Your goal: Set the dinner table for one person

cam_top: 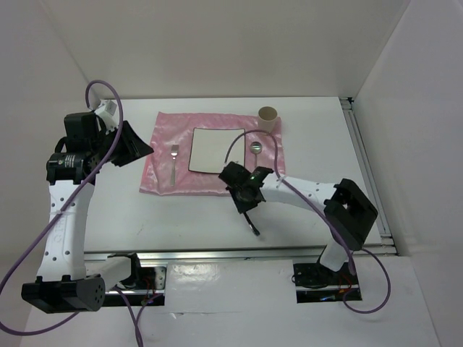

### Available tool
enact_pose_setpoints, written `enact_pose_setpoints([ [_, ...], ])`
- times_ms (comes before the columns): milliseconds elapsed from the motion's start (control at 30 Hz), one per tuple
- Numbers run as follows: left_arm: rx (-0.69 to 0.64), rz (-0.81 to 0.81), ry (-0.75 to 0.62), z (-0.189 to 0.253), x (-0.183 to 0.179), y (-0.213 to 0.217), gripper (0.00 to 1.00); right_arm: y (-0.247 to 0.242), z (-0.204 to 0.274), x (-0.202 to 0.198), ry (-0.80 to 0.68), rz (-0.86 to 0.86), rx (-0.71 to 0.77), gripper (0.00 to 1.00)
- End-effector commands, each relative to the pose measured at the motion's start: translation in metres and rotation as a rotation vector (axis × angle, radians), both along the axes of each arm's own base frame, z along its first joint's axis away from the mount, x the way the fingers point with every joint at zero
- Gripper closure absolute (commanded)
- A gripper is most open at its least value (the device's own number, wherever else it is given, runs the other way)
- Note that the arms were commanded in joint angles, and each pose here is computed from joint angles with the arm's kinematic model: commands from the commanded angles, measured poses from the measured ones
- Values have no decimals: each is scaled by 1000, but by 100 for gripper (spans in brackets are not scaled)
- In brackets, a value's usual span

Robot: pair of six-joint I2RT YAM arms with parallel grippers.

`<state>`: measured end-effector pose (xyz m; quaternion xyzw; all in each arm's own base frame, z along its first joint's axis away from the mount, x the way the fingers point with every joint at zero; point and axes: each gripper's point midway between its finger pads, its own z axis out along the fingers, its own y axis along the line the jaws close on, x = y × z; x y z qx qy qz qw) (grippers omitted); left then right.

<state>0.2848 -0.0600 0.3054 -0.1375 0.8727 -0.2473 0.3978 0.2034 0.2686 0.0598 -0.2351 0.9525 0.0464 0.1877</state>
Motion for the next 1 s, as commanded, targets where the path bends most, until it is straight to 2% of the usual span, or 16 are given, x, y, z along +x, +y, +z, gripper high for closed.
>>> enact_pose_setpoints([
  [0,-2,-7,-51,13,5,0,48,-23,33,49,-82,-175,63,100],
  [200,10,-4,-53,13,5,1,48,-66,50,125,-132,-348,159,100],
  [367,16,-9,-38,5,4,2,48,-95,42,181,-147,-401,169,100],
  [567,28,-7,-39,8,6,4,48,-108,20,218,-128,-424,147,100],
  [667,34,0,-38,7,6,5,48,-115,0,223,-92,-443,135,100],
  [700,34,0,-38,7,6,5,48,-112,2,227,-103,-438,152,94],
  [733,34,0,-38,7,6,5,48,-116,-3,230,-100,-449,149,83],
  [767,34,0,-38,7,6,5,48,-115,-6,232,-102,-449,150,66],
  [833,41,-5,-41,7,6,5,48,-117,-3,233,-109,-455,139,45],
  [867,41,-5,-41,7,6,5,48,-120,5,235,-122,-462,132,29],
  [967,47,4,-40,7,7,7,48,-124,41,232,-176,-468,146,12],
])
